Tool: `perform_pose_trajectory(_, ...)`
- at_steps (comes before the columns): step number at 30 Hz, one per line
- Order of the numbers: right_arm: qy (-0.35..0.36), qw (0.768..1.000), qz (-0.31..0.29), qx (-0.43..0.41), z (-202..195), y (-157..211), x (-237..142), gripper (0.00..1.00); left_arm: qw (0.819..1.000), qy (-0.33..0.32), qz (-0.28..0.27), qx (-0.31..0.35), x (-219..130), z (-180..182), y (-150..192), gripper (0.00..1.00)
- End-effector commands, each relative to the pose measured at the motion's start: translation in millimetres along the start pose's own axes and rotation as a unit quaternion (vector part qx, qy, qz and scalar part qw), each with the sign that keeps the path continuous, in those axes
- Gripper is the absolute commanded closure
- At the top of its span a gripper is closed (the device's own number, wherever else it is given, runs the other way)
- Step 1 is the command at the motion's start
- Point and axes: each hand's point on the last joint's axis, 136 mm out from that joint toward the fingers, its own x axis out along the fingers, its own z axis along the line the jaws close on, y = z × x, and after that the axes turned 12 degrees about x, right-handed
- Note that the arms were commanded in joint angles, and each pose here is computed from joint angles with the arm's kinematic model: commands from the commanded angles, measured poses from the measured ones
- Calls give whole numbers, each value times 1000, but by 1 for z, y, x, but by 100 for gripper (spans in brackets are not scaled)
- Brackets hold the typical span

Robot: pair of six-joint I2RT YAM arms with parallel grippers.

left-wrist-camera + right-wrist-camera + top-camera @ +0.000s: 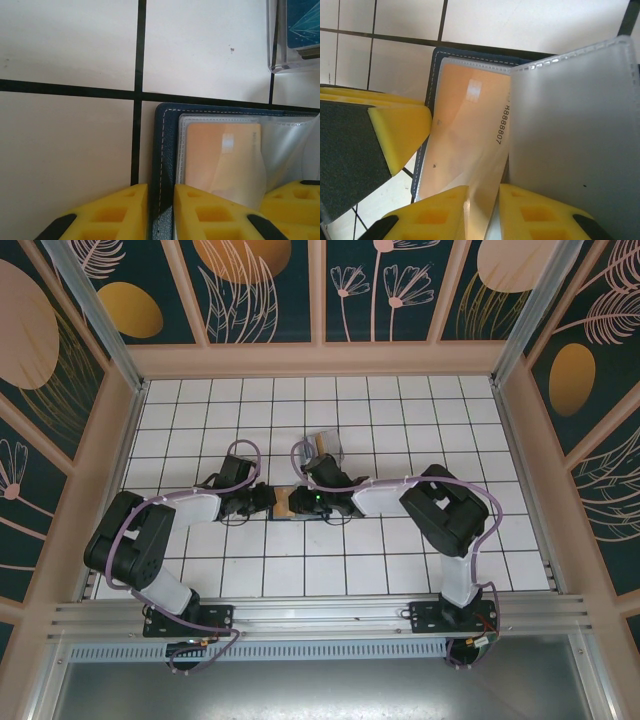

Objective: Put the credit cards into the card holder

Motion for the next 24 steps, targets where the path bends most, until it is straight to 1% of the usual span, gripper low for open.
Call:
perform_pose_trajectory(1,3,1000,-5,-28,15,2,-12,74,1000,5,30,-6,4,0,18,77)
perform_pose_trajectory(4,28,999,-10,-30,19,-5,-17,71,999,-8,37,-6,4,5,21,78)
perform_pose_trajectory(6,38,999,-25,-28,22,-10,-17,62,999,-6,42,-6,5,4,22,78)
perform_pose_trajectory(8,48,998,-40,-24,23,-14,-14,59,999,-8,45,-7,7,6,24,78)
perform_pose_trajectory(13,115,992,-53,-17,7,-13,-3,58,999,6,46,-20,10,3,27,79)
perform_pose_trajectory(19,151,987,-47,-31,-8,-1,3,56,999,8,48,-23,13,3,26,80)
perform_pose_trajectory(24,185,980,-55,-49,-18,4,2,57,998,3,48,-27,15,4,25,80)
